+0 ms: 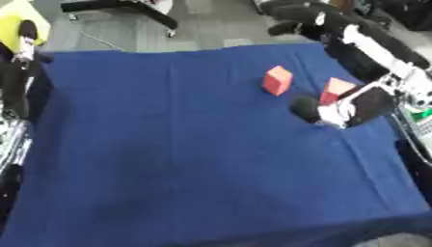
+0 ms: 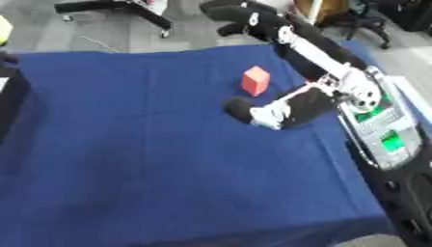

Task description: Pick up the objects with one hand, pass them to the other hand, and then place them into the box on the other side of the table.

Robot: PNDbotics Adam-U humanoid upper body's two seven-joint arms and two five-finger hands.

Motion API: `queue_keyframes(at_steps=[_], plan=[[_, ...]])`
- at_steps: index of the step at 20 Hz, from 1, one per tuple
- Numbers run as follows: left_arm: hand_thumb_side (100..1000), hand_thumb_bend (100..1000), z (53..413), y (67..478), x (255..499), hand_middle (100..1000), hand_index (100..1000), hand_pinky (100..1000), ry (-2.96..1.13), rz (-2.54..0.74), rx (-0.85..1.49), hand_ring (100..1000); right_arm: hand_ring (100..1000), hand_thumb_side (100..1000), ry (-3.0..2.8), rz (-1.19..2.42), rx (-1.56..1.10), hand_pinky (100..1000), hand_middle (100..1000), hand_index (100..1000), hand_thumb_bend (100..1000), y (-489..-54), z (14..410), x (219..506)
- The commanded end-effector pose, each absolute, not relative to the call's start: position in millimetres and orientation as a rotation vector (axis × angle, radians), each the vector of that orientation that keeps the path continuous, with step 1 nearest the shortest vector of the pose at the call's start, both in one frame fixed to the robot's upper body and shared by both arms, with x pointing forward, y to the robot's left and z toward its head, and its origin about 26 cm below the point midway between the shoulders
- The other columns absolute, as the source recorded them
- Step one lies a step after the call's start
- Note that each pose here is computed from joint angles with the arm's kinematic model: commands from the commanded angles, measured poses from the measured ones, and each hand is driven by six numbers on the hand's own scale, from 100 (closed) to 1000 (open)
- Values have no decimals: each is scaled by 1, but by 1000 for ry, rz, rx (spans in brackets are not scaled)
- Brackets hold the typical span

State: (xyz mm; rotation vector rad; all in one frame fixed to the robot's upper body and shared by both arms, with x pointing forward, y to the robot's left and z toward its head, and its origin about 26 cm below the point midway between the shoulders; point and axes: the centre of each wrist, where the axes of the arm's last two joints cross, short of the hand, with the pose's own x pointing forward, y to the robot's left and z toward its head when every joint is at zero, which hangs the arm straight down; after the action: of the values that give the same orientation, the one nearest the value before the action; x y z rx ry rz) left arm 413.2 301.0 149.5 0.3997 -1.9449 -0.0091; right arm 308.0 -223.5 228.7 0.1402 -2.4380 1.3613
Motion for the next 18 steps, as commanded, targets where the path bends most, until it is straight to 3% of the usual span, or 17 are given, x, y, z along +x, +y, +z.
queue_keyframes(at_steps=[1, 2, 8, 10, 11, 17, 18], plan=[[532, 100, 176, 340, 417, 264, 515, 876, -1931, -46, 644, 478, 1000, 452, -2434, 1419, 136, 888, 956, 946, 404, -224, 233, 304], [528, 100, 178, 347, 417, 263, 515, 876, -1910, -67, 708, 478, 1000, 467, -2426, 1427, 144, 888, 956, 946, 368, -223, 231, 304], [462, 100, 178, 389, 415, 265, 534, 853, -1695, -261, 1050, 499, 1000, 472, -2381, 1454, 182, 888, 961, 943, 360, -223, 221, 302], [396, 100, 176, 399, 415, 273, 545, 840, -1609, -330, 1146, 512, 1000, 454, -2368, 1458, 191, 888, 963, 943, 398, -223, 218, 301], [351, 100, 175, 403, 415, 277, 549, 835, -1564, -366, 1191, 517, 1000, 476, -2362, 1461, 196, 888, 964, 942, 356, -222, 216, 301], [125, 100, 166, 417, 418, 340, 609, 799, -1290, -626, 1406, 567, 1000, 480, -2336, 1470, 216, 888, 967, 941, 352, -221, 211, 300], [125, 100, 166, 418, 419, 340, 609, 799, -1245, -672, 1432, 567, 1000, 480, -2333, 1470, 217, 888, 967, 941, 352, -221, 211, 300]])
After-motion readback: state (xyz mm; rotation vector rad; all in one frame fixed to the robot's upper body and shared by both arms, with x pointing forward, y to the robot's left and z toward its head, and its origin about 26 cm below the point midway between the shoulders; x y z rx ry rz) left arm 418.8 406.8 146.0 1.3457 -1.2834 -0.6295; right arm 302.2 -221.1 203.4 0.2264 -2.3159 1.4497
